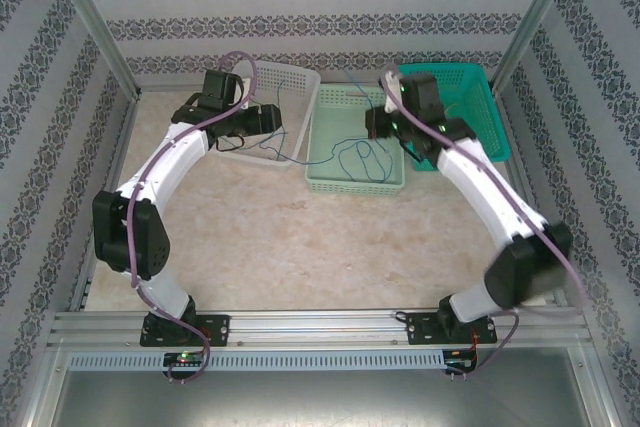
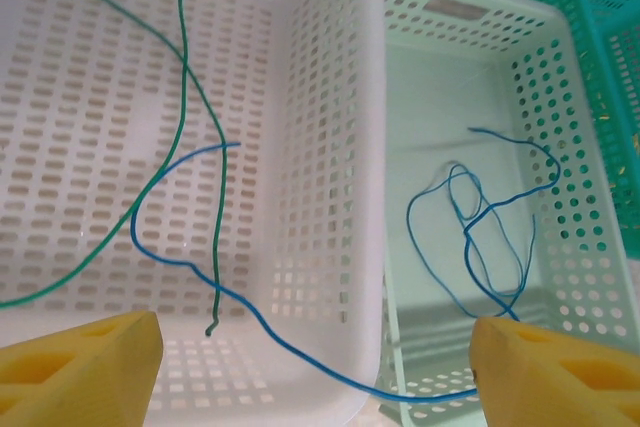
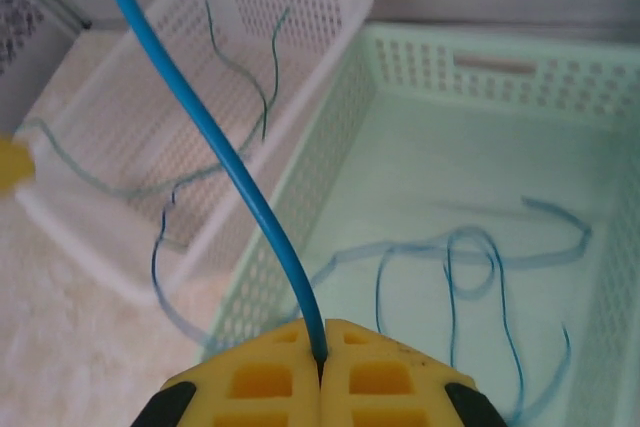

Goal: Untangle the cables

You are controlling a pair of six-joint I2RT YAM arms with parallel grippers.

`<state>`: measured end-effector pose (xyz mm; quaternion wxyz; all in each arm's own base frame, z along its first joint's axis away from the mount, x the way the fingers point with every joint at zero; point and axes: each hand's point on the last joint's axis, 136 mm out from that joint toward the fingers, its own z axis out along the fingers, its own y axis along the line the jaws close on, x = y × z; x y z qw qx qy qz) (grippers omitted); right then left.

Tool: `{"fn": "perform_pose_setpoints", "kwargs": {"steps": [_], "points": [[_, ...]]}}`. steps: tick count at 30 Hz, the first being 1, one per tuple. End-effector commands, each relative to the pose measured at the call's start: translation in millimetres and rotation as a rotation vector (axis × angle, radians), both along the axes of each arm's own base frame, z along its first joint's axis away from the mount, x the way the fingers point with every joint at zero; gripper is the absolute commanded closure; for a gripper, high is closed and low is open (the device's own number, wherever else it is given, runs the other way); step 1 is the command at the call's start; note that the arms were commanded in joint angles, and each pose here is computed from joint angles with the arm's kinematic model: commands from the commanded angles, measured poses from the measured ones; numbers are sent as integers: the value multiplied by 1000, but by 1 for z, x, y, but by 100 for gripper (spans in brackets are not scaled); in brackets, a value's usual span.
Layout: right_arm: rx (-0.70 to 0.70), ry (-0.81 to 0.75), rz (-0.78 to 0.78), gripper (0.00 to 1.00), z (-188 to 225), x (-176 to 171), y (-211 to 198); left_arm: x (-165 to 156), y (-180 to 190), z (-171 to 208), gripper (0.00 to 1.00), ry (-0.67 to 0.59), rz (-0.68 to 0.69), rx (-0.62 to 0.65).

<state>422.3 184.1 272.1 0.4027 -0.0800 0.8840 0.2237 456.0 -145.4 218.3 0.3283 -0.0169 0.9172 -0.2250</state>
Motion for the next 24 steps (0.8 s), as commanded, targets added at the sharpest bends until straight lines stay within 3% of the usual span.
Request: {"fn": "perform_pose_setpoints", "kwargs": {"steps": [1,5,12,14,16,18,21,24], "points": [[29,192,6,100,-41,28,8,-6,8,-21,19,88,45,6],[48,350,-43,100,-95,52,8,-6,10,-24,19,89,52,17],[-1,533,-92,100,-160,48,2,0,9,-27,19,97,49,12],[-15,565,-112,85,-171,49,-2,1,8,-30,19,105,47,7],[-20,585,-126,78,-176,52,-4,1,7,-32,19,112,46,3],[-19,575,-124,46,-170,55,-4,0,7,-32,18,114,46,3],[-22,494,-117,34,-144,55,-2,-2,10,-32,18,113,49,19],[4,426,-113,32,-110,47,2,-2,12,-30,17,105,53,26]]}}
